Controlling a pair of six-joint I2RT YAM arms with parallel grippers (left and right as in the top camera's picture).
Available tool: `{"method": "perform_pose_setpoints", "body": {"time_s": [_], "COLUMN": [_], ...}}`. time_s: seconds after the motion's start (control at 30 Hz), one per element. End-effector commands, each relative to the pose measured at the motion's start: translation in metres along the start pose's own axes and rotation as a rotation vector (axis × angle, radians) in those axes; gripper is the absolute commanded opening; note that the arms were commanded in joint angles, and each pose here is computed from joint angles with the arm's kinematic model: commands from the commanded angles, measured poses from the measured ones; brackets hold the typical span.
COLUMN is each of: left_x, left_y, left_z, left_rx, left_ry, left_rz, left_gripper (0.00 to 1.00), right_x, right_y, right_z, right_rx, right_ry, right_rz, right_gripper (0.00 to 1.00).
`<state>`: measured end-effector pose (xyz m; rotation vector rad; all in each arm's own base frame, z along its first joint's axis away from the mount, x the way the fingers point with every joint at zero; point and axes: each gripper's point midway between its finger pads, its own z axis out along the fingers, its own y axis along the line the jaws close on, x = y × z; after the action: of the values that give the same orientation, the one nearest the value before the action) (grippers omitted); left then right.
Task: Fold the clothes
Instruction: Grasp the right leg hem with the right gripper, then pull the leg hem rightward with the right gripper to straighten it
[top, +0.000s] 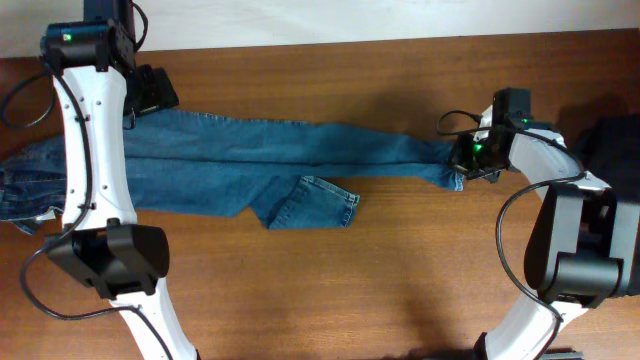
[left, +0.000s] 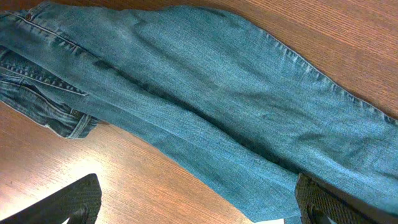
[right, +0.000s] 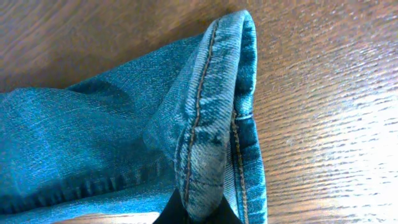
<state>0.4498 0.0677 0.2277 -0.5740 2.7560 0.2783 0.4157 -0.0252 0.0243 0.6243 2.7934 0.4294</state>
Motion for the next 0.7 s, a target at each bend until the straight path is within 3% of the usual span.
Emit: {"method": "perform_pose_setpoints", "body": {"time_s": [0.0,0.2,0.37,0.57,0.67], "left_x": [0.0,0.001,0.006,0.013,0.021], "left_y": [0.001,0.002,0.003,0.005,0.008], "left_z": [0.003,0.003,0.003,0.003,0.002], "left_rx": [-0.001,-0.002,-0.007,-0.017,-0.027], "left_ry": [0.009,0.012,0.03,0.06,0.094], "left_rz": [-0.008,-0.007,-0.003,0.004,0.014], "left_gripper": [0.99,0.99,0.99,0.99,0.99], "right_x": [-0.025,-0.119,-0.171,-0.198,-0.203], "right_y": [0.011,0.054,0.044,0.017,0.001], "right_z": [-0.014,-0.103,-0.162,-0.162,-0.137], "right_rx": [-0.015,-0.033,0.11,0.12,0.151], "right_ry": [-0.056,-0.333,-0.564,-0.636,-0.61], "right_rz": [-0.022,-0.086,-0.068,-0.009,0.013], "right_gripper": [0.04,0.04,0.04,0.04,0.13]}}
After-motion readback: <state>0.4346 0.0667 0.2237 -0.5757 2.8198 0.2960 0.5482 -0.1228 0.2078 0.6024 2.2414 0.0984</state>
